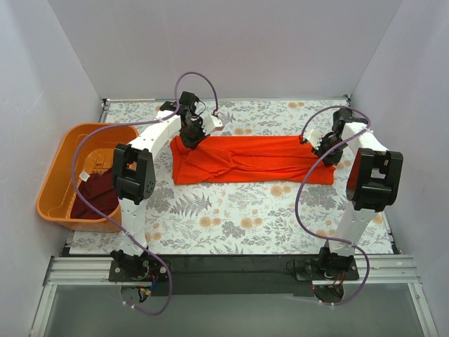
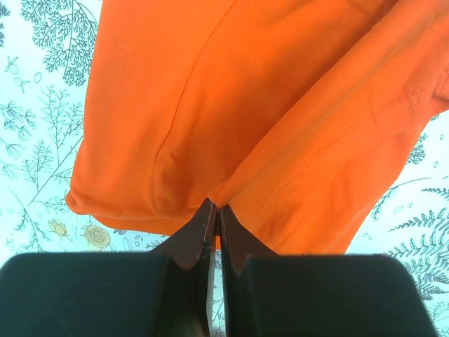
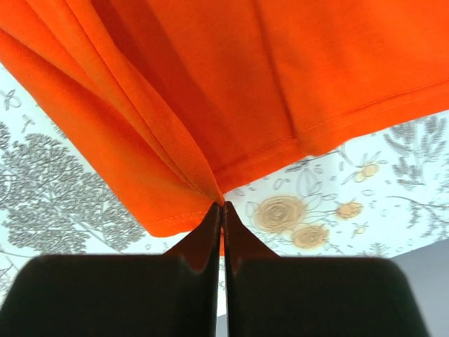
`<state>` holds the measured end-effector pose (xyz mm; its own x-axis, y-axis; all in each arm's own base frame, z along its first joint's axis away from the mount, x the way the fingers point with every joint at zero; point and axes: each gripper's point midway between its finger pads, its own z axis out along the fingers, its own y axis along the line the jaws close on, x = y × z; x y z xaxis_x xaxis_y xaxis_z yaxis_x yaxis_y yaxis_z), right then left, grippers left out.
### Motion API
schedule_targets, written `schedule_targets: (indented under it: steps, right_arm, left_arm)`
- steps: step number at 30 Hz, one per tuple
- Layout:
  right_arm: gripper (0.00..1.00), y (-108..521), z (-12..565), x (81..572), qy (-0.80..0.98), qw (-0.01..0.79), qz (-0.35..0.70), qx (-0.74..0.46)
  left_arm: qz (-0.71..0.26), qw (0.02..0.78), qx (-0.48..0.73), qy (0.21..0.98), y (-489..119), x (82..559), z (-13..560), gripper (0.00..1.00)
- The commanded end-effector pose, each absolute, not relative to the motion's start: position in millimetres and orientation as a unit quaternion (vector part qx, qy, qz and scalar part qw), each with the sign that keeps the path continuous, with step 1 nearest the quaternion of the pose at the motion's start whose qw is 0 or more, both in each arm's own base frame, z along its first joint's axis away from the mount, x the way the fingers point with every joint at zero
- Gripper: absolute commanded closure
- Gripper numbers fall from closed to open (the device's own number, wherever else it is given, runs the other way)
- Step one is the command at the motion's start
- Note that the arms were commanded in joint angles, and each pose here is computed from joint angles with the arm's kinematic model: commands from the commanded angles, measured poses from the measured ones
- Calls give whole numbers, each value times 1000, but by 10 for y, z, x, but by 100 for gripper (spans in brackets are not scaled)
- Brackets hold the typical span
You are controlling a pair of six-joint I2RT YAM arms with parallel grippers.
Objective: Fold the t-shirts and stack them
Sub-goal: Fold the tshirt
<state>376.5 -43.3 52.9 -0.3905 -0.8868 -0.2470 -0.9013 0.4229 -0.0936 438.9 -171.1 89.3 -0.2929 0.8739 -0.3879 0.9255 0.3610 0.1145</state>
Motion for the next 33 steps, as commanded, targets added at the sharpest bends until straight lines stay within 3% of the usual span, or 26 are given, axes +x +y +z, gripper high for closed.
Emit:
schedule_targets:
  steps: [1, 10, 12, 14, 15, 18, 20, 24, 33]
  right_arm:
    - [99, -406, 595, 3945, 830, 141, 24, -539]
    - [99, -367, 482, 4069, 833, 131, 25, -536]
    - [76, -387, 484, 4108, 839, 130, 20, -528]
    - [62, -415, 582, 4199, 851, 144, 12, -505]
    - [59, -473, 633, 4206, 859, 149, 13, -490]
    - [46, -522, 929, 4271, 876, 192, 33, -441]
    - [45, -581, 1007, 4116, 897, 191, 72, -391]
    - [46, -651, 899, 3799, 926, 166, 128, -314]
    - [46, -618, 535, 3563, 944, 125, 192, -236]
  left_arm:
    - [-53, 227, 563, 793, -1740, 4569, 1028, 100]
    - [-43, 223, 557, 798, -1677, 4695, 874, 100]
    - [-41, 224, 542, 809, -1652, 4709, 861, 93]
    - [-50, 234, 521, 820, -1600, 4731, 929, 83]
    - [-65, 243, 494, 832, -1547, 4715, 1038, 75]
    - [-104, 264, 447, 848, -1456, 4600, 1314, 64]
    - [-132, 249, 390, 877, -1316, 4410, 1317, 56]
    - [-171, 220, 331, 902, -1253, 3952, 1284, 51]
    - [-180, 197, 272, 924, -1188, 3539, 943, 47]
